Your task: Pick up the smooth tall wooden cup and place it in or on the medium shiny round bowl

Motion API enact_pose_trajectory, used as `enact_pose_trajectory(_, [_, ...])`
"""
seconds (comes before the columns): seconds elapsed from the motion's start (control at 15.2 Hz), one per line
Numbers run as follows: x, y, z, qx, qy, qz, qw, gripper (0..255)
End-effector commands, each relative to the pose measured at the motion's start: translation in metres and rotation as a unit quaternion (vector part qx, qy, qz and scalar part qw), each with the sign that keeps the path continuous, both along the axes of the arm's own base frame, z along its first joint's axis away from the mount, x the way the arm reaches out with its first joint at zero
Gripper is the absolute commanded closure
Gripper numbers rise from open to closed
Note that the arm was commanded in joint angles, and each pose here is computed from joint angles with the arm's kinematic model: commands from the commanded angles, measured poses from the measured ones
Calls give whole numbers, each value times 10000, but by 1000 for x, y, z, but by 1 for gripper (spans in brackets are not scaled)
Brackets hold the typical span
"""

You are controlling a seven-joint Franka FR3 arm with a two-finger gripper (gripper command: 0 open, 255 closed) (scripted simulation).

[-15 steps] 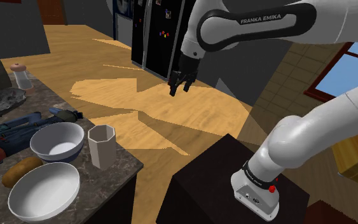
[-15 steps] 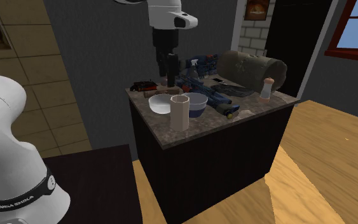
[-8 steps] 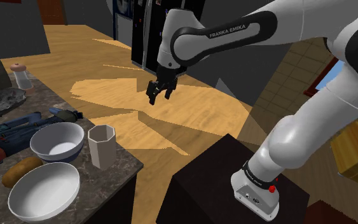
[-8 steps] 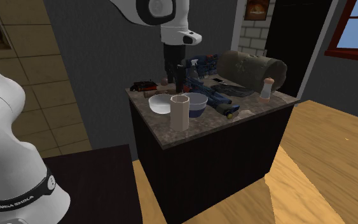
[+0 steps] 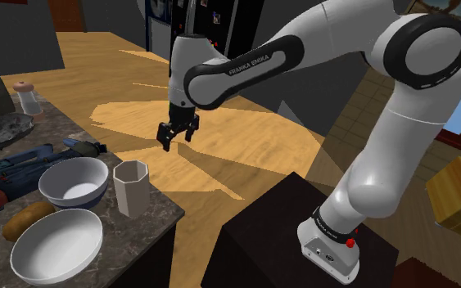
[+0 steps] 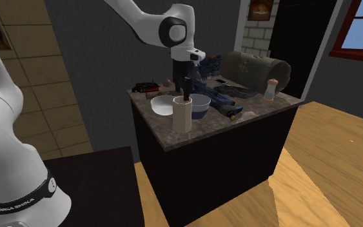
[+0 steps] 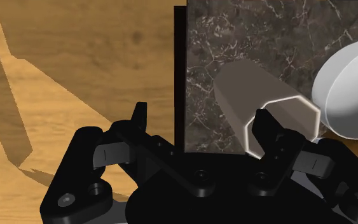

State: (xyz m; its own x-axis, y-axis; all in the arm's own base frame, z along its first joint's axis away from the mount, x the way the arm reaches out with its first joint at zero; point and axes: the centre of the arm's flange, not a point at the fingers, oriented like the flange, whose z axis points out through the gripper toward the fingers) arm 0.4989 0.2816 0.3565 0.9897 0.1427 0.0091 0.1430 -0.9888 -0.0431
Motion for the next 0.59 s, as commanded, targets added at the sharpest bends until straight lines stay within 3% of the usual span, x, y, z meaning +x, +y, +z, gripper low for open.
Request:
enact_pose_trajectory(0.0, [9, 18, -16, -27, -4, 32, 10000, 0])
enact_pose_trajectory(0.53, [49, 94, -81, -136, -6, 163, 9998, 0])
